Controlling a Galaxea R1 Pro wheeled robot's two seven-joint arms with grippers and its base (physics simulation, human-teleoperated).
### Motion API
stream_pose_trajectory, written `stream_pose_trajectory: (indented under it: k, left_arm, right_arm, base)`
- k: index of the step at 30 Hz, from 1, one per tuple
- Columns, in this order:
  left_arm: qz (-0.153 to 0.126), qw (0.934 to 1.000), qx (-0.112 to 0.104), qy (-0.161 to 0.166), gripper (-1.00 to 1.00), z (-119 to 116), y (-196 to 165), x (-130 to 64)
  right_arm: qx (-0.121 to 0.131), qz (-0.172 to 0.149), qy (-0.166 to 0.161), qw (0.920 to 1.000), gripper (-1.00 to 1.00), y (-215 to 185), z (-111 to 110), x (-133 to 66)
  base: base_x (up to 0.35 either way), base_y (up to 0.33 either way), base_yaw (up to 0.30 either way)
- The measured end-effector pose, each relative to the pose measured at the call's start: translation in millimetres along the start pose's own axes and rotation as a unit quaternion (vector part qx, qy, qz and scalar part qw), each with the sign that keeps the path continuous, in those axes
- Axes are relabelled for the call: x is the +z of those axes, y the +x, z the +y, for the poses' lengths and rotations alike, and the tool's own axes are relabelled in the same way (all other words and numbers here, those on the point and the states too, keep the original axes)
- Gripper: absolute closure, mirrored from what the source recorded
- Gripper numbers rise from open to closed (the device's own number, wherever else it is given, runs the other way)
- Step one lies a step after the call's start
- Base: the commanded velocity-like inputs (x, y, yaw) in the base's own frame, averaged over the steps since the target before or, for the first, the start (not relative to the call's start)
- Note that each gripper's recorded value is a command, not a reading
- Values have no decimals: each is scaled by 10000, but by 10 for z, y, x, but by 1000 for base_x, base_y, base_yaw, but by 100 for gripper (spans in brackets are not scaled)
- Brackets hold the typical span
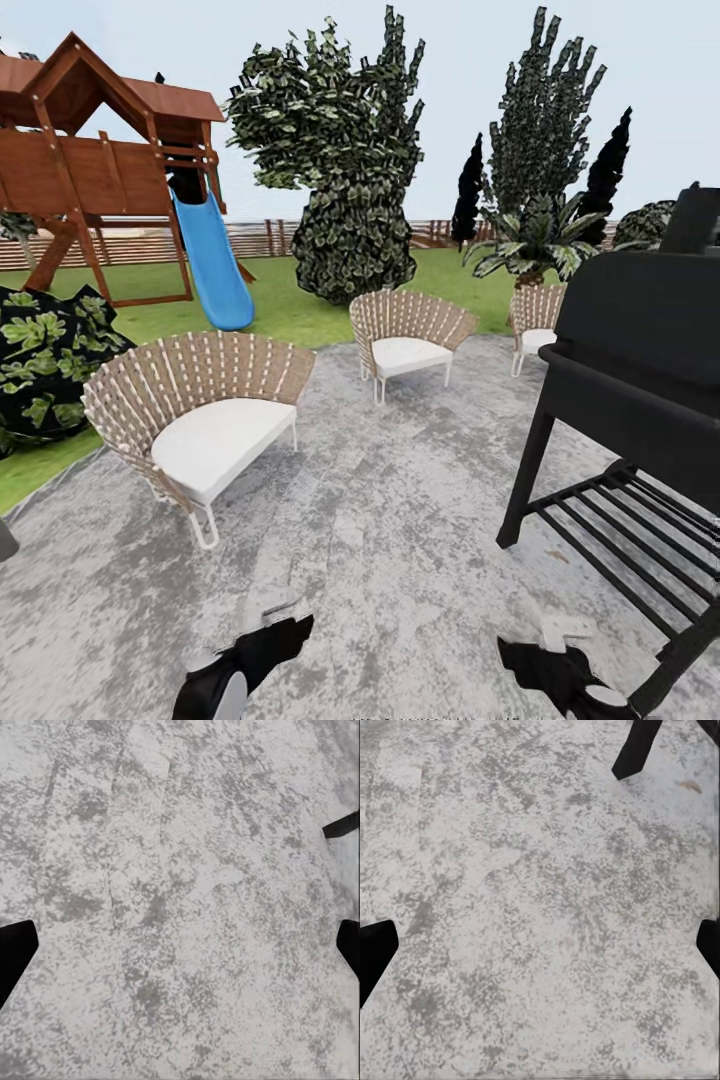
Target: Pick up the pesticide atomizer in the garden and spray insectifuge to fully cover both potted plants in the garden.
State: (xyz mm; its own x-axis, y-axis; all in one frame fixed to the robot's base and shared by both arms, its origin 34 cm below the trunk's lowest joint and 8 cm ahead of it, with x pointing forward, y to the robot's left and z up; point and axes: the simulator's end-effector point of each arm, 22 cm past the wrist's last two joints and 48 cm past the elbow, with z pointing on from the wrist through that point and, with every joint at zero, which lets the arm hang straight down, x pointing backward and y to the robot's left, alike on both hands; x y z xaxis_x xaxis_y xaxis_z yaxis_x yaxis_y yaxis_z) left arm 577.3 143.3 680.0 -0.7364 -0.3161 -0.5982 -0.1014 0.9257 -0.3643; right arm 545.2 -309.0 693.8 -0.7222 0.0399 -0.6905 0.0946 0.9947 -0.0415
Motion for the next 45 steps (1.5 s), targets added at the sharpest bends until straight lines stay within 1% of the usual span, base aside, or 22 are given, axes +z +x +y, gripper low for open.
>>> stream_pose_trajectory:
  k: [3, 4, 6, 9, 12, 17, 21, 27, 35, 40, 45]
  left_arm:
    - [-8, 9999, -111, 53, -100, -13, 38, 23]
    - [-7, 9998, -160, 83, -100, -20, 60, 33]
    - [3, 9998, -160, 96, -100, -29, 75, 41]
    - [17, 9998, -154, 91, -100, -30, 89, 49]
    - [32, 9999, -149, 77, -100, -22, 103, 56]
    - [62, 9999, -140, 68, -100, -18, 127, 66]
    - [142, 9998, 1, 130, -100, -109, 203, 80]
    - [173, 9997, -23, 170, -100, -122, 228, 87]
    - [206, 9997, 35, 127, -100, -118, 256, 98]
    - [210, 9997, 50, 125, -100, -119, 260, 100]
    - [213, 9997, 50, 121, -100, -119, 264, 101]
  right_arm:
    - [11, -25, 21, 10000, -100, 41, -28, -86]
    - [48, -44, 70, 10000, -100, 58, -89, -132]
    - [92, -42, 115, 9999, -100, 64, -141, -137]
    - [185, -27, 187, 9996, -100, 82, -213, -142]
    - [218, -8, 209, 9995, -100, 99, -230, -140]
    - [234, 4, 219, 9995, -100, 106, -235, -137]
    - [247, 2, 211, 9995, -100, 102, -220, -138]
    - [244, 16, 209, 9995, -100, 110, -214, -134]
    - [241, 43, 216, 9995, -100, 128, -223, -125]
    - [254, 352, 214, 9988, -100, 261, -222, -129]
    - [257, 438, 223, 9985, -100, 300, -231, -130]
  base:
    - [0, -8, -221]
    - [0, -62, -221]
    - [0, -144, -221]
    - [0, -237, -220]
    - [0, -292, -223]
    - [0, -316, -244]
    - [0, -280, -262]
    - [-1, -73, -267]
    - [-245, -210, -269]
    - [-187, -296, -268]
    - [-55, -333, -268]
